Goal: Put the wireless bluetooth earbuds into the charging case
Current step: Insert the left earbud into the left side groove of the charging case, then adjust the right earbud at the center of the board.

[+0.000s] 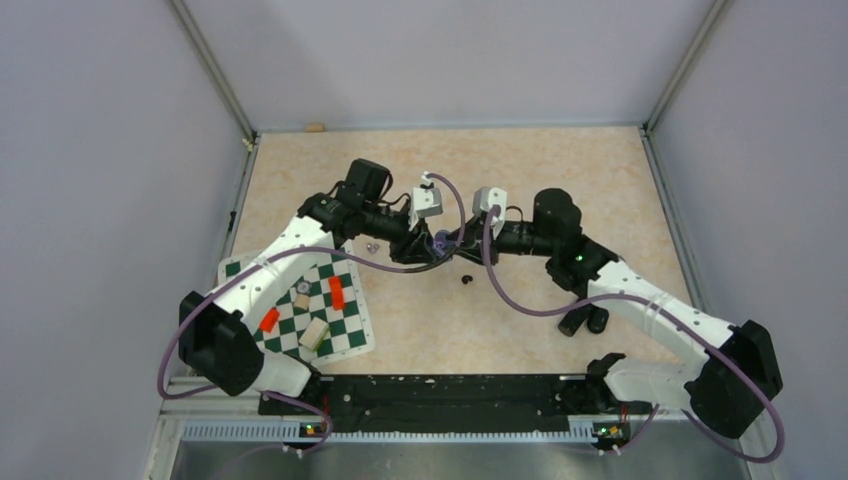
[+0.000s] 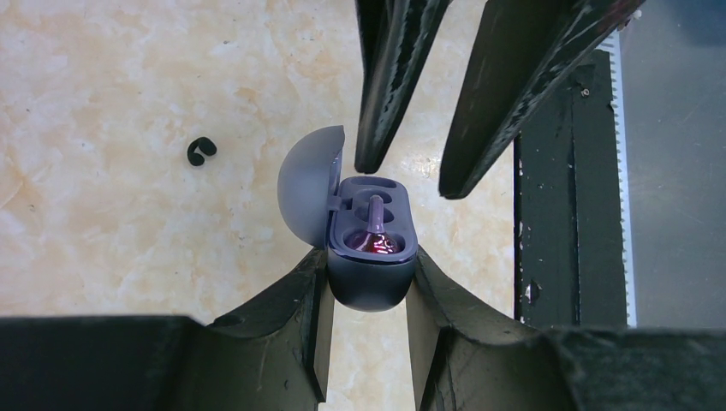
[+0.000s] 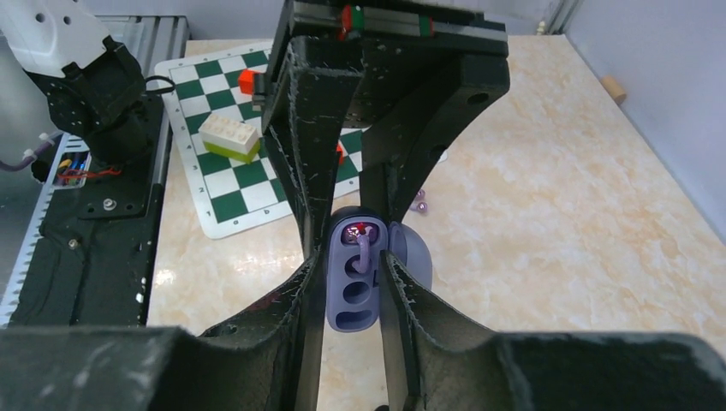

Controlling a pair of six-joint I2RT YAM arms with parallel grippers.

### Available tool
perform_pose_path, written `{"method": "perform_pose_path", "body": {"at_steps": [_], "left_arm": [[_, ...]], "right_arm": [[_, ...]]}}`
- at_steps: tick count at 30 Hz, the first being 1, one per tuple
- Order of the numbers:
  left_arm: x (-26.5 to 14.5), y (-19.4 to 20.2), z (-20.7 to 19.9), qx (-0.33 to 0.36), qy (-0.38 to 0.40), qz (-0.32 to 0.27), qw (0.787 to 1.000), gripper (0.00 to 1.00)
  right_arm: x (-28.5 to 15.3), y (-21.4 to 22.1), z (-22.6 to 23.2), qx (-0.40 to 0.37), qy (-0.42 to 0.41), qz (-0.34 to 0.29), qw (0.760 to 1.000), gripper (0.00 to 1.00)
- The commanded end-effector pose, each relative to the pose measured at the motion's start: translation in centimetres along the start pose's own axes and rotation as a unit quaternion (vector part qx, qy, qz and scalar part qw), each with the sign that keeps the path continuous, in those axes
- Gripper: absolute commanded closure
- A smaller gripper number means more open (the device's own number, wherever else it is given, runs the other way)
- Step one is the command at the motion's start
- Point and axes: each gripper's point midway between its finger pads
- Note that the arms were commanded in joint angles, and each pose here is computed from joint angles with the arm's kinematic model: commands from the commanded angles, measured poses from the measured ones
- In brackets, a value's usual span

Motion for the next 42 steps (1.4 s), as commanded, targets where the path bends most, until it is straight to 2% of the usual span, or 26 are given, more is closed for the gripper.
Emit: {"method": "perform_pose_path", "body": {"at_steps": [1, 6, 13, 20, 25, 30, 33, 36, 42], "left_arm": [[-0.3, -1.3, 0.1, 0.023, 0.000, -0.013, 1.000, 1.00], [-0.6, -1.4, 0.3, 0.026, -0.006, -0.007, 1.000, 1.00], [-2.0, -1.5, 0.9, 0.039, -0.035, 0.000, 0.999, 1.00], [-5.3, -2.7, 1.5, 0.046, -0.072, -0.024, 0.996, 1.00], [-9.5, -3.2, 2.7, 0.046, -0.131, -0.041, 0.989, 1.00], [-12.7, -2.9, 2.8, 0.061, -0.194, -0.026, 0.979, 1.00], [-13.6, -2.1, 2.3, 0.055, -0.210, -0.019, 0.976, 1.00], [-14.2, -1.2, 1.5, 0.048, -0.227, -0.014, 0.973, 1.00], [-15.3, 1.3, 0.6, 0.019, -0.270, -0.010, 0.962, 1.00]], "right_arm": [[-1.1, -3.6, 0.8, -0.036, -0.008, -0.036, 0.999, 0.71], [-2.4, -5.2, 1.3, -0.044, -0.015, -0.050, 0.998, 0.61], [-5.0, -7.5, -0.9, -0.050, 0.048, -0.081, 0.994, 0.48], [-6.0, -8.1, -4.4, -0.028, 0.134, -0.102, 0.985, 0.41], [-5.7, -7.1, -7.1, -0.008, 0.183, -0.095, 0.979, 0.39], [-4.1, -5.7, -10.2, 0.047, 0.215, -0.062, 0.973, 0.39], [-1.9, -3.9, -12.4, 0.092, 0.219, -0.020, 0.971, 0.36], [1.7, -1.0, -14.3, 0.124, 0.208, 0.032, 0.970, 0.34], [9.2, 4.5, -16.8, 0.121, 0.183, 0.131, 0.967, 0.29]]}}
Point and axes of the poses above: each gripper's point midway between its finger pads, its own x axis out along the fingers, its own z axis along the line the jaws close on, y = z × x, and after that the axes turned 11 degrees about x, right-handed
